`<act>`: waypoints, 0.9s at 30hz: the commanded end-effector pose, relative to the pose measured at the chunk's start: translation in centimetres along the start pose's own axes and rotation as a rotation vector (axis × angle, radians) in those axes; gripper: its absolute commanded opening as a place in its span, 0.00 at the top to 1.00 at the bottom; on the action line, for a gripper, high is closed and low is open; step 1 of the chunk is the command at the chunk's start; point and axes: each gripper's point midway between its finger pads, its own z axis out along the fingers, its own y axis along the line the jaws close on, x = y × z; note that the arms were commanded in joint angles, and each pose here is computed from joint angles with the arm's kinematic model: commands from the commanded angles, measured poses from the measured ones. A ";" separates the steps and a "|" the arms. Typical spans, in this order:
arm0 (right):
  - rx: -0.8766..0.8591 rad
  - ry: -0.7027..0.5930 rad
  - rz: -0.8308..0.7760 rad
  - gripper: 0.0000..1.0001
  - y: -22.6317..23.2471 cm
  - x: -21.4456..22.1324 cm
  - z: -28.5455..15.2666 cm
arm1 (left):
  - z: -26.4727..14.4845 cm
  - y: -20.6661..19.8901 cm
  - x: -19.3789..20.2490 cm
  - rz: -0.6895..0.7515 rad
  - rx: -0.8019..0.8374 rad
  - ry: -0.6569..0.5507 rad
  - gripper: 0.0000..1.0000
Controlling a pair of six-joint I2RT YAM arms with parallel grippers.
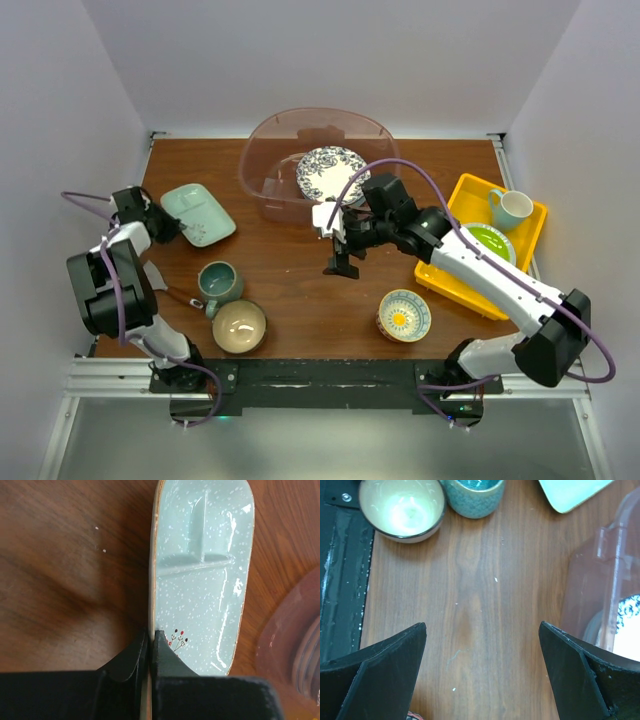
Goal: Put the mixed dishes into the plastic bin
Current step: Pick up the plate at the center of the board.
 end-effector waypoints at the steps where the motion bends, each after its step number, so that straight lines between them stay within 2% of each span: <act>1: 0.004 -0.046 -0.001 0.02 -0.2 -0.9 -1.0 | -4.5 -4.8 -4.9 0.058 0.146 -0.191 1.00; 10: 0.020 -0.052 0.019 0.02 -0.9 -0.5 -1.6 | -9.7 -6.9 -7.7 0.063 0.180 -0.354 1.00; 27: 0.044 -0.055 0.039 0.02 -1.8 -0.2 -2.5 | -18.7 -11.1 -10.1 0.055 0.297 -0.528 1.00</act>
